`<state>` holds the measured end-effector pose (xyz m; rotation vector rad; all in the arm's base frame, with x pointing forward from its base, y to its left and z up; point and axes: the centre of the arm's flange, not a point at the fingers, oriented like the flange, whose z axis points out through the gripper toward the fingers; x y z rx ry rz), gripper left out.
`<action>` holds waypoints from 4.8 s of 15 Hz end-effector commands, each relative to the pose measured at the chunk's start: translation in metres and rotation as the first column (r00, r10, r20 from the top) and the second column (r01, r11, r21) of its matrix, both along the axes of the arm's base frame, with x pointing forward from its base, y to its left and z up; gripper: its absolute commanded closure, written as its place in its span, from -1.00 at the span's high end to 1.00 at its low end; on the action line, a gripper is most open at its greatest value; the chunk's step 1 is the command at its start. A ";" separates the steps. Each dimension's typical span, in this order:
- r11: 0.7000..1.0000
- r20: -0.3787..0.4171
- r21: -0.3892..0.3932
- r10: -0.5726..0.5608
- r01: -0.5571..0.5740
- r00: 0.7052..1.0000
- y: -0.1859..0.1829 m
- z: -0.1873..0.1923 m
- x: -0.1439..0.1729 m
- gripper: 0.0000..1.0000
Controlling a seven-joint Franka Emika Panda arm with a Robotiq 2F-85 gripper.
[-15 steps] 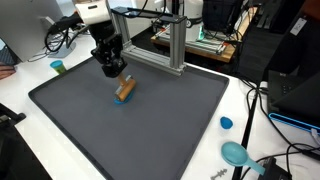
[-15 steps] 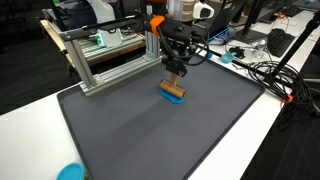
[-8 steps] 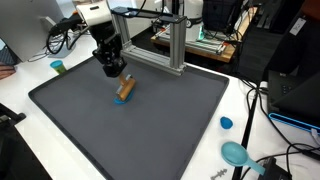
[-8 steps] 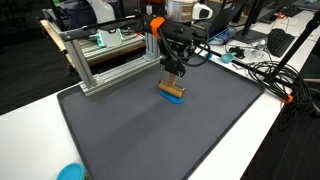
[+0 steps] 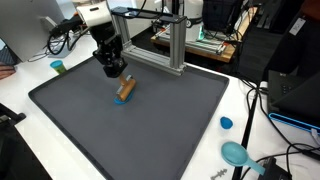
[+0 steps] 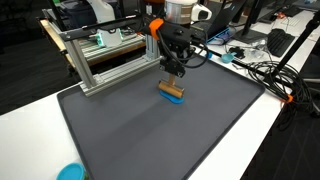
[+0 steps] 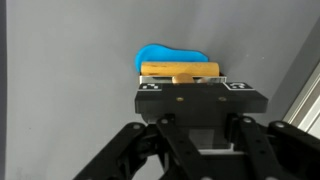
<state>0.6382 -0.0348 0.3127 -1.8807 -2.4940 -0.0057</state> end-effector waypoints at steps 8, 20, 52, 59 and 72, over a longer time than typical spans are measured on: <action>0.986 -0.061 0.168 0.015 -0.005 0.998 0.009 -0.027 -0.008 -0.57; 0.988 0.036 0.155 -0.028 0.022 0.999 -0.024 0.024 -0.002 -0.57; 0.983 -0.038 -0.008 -0.186 0.186 0.982 -0.050 -0.050 0.004 -0.57; 0.971 -0.011 -0.081 -0.226 0.224 0.974 -0.056 -0.038 0.006 -0.57; 0.934 0.060 0.277 -0.252 0.226 0.966 -0.038 0.156 -0.038 -0.57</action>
